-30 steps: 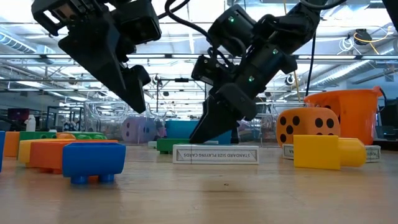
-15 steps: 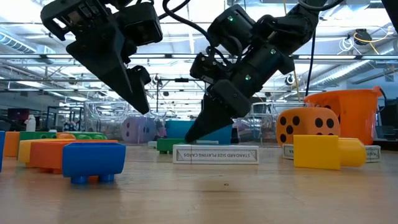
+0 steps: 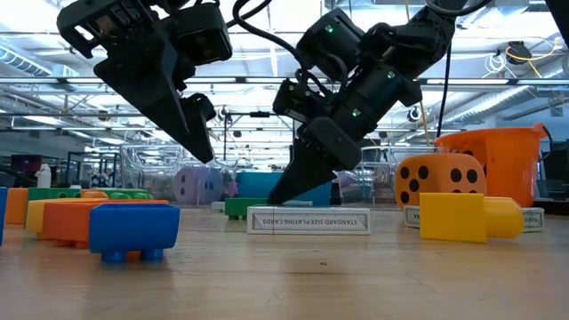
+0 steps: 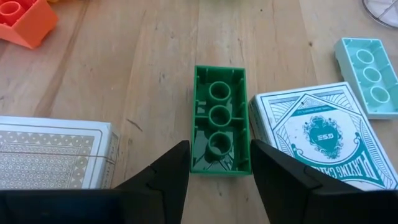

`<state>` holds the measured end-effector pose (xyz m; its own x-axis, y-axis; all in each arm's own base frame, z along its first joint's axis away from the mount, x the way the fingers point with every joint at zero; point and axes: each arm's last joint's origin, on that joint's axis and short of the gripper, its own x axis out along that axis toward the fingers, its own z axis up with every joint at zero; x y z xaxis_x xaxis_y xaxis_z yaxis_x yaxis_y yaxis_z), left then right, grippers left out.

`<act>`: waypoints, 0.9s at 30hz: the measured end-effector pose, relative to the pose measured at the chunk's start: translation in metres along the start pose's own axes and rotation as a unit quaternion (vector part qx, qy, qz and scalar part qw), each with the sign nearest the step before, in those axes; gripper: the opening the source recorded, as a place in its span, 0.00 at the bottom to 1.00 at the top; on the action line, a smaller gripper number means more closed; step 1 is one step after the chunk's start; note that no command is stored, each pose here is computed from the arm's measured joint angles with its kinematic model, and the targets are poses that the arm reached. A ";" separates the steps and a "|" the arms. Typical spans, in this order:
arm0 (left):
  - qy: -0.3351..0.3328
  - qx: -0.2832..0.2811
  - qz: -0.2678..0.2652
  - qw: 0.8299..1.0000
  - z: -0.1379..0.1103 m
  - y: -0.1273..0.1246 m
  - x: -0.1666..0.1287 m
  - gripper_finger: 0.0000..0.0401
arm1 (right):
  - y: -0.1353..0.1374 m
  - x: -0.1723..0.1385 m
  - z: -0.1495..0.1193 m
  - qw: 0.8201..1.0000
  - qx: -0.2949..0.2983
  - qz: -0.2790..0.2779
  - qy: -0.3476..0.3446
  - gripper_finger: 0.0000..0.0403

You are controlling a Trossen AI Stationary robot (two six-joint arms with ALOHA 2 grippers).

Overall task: Pick & Place Toys
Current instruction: Put the green game piece into the blue bin

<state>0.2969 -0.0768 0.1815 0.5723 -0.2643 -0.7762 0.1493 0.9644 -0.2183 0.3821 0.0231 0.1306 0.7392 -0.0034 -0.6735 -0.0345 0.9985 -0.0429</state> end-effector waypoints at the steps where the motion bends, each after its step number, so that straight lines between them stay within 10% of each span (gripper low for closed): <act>1: 0.000 0.000 0.000 1.000 0.000 0.000 0.000 0.69 | 0.000 0.000 0.000 1.000 0.000 0.000 0.000 0.41; 20: 0.001 0.013 0.002 1.000 0.000 0.000 0.000 0.69 | -0.003 0.002 0.005 0.999 0.002 -0.001 -0.034 0.34; 27: 0.032 0.062 0.141 0.987 0.010 0.004 -0.011 0.69 | -0.017 -0.008 0.015 0.995 0.078 -0.010 -0.060 0.35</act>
<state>0.2991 -0.0695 0.1951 0.5543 0.0196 -0.8321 0.0905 0.9924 0.0837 0.3873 0.0074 0.1478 0.8136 -0.0268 -0.5808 0.0794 0.9947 0.0653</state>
